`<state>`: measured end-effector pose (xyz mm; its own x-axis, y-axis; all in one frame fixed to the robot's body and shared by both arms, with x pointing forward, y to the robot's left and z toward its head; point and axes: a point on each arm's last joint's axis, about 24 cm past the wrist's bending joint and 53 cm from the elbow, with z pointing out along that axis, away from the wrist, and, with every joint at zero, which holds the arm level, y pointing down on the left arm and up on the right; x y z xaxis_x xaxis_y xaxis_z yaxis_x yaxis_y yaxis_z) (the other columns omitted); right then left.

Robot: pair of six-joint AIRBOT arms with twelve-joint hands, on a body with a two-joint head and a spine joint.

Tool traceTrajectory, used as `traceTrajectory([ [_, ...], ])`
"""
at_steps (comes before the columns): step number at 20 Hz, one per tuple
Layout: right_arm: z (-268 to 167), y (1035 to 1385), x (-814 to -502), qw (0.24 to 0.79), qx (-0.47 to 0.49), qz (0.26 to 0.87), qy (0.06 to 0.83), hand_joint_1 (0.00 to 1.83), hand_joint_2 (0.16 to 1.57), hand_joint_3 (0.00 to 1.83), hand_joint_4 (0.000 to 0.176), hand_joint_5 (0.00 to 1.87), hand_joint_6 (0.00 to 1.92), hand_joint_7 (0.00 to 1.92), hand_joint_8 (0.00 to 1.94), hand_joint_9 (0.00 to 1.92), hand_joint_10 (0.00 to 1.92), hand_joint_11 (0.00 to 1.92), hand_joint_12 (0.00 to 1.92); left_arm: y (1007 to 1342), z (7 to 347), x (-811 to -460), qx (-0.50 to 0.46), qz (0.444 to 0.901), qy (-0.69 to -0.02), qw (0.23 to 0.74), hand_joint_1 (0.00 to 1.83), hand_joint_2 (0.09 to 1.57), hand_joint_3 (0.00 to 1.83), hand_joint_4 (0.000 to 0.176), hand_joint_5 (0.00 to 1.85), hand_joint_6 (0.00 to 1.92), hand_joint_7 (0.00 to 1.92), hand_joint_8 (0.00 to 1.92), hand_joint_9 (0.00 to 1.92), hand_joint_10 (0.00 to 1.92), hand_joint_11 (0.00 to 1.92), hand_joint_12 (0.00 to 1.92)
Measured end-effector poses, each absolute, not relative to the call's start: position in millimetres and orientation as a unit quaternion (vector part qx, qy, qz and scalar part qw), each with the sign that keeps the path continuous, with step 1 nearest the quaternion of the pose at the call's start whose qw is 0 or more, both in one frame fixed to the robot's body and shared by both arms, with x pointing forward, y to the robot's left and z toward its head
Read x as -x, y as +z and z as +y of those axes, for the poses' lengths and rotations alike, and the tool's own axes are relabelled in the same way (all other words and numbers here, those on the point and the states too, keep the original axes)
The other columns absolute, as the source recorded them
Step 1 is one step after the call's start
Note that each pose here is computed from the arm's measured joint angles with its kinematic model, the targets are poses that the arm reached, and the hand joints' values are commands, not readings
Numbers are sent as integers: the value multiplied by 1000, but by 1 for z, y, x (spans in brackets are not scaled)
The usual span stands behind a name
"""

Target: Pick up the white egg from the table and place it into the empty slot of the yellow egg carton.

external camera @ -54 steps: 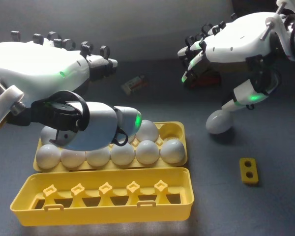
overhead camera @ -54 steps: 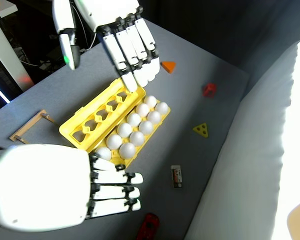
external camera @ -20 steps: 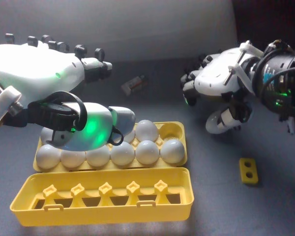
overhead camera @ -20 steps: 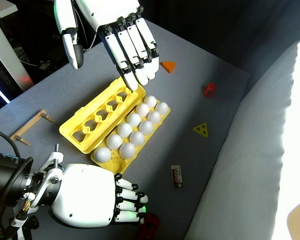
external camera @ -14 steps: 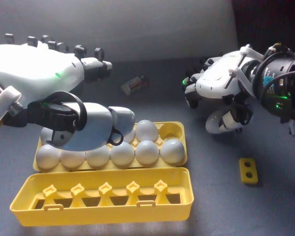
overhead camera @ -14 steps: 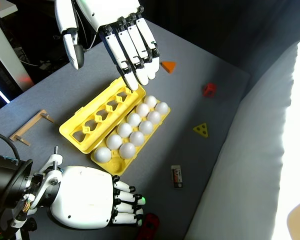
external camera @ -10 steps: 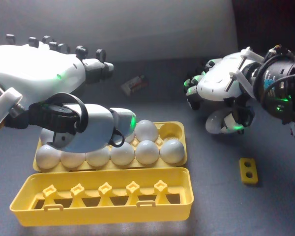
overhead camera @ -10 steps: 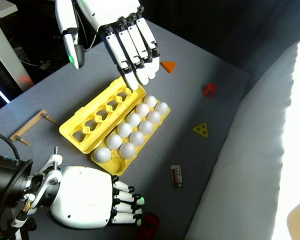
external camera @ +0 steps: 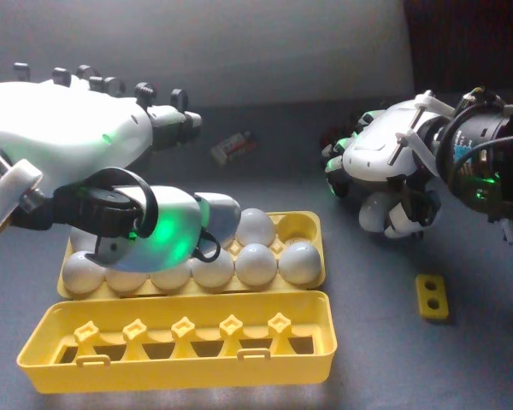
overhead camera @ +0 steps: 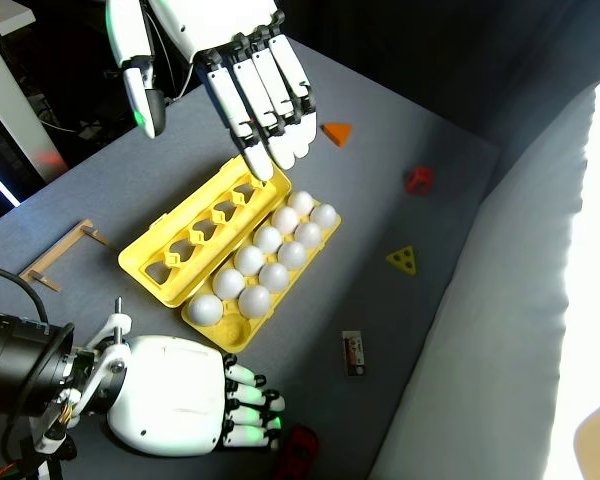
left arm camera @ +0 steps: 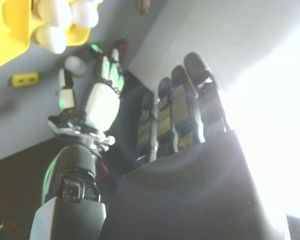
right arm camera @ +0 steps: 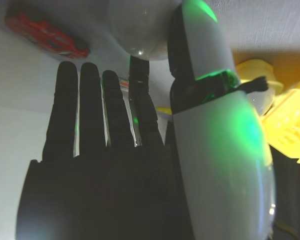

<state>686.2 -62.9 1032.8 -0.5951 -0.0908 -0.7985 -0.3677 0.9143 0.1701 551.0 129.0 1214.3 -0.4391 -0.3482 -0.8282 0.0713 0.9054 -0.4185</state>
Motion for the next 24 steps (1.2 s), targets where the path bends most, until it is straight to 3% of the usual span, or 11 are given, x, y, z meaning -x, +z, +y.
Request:
traceTrajectory([
  [17,-65,1026,-689,429,132,880,155,1087,1061,0,0,324,778,137,12,181,8,0,501,1217,132,-552,90,823,-196,526,0,1312,0,19,136,0,165,0,168,0,0,663],
  [20,-65,1026,-689,430,133,880,155,1089,1059,0,0,508,856,204,31,200,15,0,500,1217,132,-552,90,823,-196,526,0,1314,1,19,141,2,165,0,168,0,0,630],
  [21,-65,1026,-689,430,135,879,155,1061,1160,11,0,754,1164,245,29,203,15,0,518,1217,132,-552,91,823,-196,526,0,1314,1,19,143,1,165,0,168,0,0,599],
  [22,-64,1026,-689,430,135,879,155,1085,1163,1,0,876,1173,409,57,240,28,0,555,1217,132,-552,91,823,-196,526,0,1314,0,24,140,0,166,0,169,0,0,566],
  [24,-64,1026,-689,430,135,879,156,1080,1172,3,0,867,1202,462,43,267,38,0,612,1216,134,-552,93,824,-194,525,0,1314,0,24,135,0,166,0,169,0,0,561],
])
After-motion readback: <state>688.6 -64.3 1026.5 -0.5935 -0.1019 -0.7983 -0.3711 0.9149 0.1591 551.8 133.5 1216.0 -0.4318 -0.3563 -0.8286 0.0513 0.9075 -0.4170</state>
